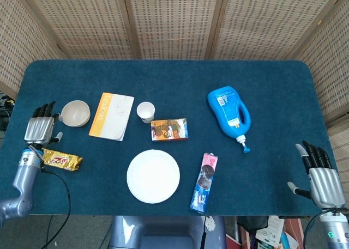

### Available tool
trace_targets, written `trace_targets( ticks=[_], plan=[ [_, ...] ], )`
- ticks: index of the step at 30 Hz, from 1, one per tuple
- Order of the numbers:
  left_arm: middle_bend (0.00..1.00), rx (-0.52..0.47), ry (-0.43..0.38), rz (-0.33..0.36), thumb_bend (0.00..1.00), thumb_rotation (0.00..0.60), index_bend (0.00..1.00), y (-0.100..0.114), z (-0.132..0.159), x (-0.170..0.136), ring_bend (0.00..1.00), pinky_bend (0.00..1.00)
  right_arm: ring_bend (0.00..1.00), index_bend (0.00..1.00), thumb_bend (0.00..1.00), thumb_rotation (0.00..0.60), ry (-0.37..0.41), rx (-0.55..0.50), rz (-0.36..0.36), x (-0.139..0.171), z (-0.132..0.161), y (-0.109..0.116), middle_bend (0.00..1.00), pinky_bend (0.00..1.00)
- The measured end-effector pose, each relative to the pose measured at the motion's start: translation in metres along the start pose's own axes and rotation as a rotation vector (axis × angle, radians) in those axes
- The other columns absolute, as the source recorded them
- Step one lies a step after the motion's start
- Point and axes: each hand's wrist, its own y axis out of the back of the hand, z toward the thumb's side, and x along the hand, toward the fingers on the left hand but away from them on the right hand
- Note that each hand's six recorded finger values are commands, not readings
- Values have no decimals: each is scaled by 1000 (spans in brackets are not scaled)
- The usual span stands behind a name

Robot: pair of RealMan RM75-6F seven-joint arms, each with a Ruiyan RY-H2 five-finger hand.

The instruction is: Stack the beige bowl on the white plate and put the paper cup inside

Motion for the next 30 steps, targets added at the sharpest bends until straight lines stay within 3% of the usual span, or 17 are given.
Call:
trace_targets(
  ticks=[24,30],
  plan=[
    [0,48,-2,-61,373,600,427,-22,27,32,0,90,0,0,137,600,-36,-15,-2,-4,-12,1,0,0],
    [0,52,1,-66,418,600,518,-26,31,37,0,100,0,0,137,600,-38,-22,-4,-4,-13,2,0,0]
  ],
)
